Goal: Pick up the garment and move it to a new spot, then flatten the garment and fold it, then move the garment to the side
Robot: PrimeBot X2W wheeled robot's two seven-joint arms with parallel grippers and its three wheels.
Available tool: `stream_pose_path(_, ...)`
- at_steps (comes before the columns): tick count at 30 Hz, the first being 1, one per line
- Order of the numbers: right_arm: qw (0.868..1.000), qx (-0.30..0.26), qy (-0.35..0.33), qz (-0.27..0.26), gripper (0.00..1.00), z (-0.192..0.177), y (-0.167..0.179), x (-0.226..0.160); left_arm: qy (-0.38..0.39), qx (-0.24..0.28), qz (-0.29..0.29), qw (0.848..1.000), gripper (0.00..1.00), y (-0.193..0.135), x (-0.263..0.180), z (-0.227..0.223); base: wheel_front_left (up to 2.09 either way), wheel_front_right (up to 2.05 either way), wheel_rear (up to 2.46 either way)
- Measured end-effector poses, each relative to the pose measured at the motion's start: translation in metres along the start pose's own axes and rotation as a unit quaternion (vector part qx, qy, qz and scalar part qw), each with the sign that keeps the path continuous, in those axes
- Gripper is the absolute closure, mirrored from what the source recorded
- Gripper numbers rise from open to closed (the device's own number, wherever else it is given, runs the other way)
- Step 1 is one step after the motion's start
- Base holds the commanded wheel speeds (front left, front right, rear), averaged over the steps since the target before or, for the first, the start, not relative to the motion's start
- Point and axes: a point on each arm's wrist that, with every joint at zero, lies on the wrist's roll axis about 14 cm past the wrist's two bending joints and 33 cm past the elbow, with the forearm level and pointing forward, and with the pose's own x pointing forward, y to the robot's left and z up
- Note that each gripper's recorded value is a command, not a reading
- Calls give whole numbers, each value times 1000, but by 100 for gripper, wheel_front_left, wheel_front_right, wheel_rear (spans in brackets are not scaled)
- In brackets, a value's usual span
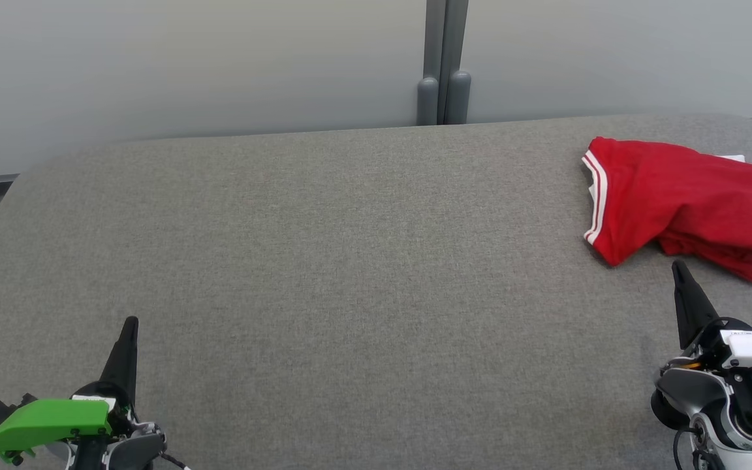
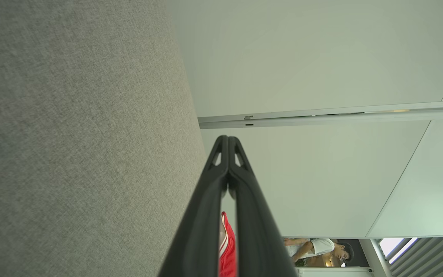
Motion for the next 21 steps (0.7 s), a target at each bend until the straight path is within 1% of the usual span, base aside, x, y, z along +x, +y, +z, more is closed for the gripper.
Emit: stream_pose_path(21,1000,1,-1,-2,100,0,-2,0,0,0,1,1000,100,1,0,0,0,0,0)
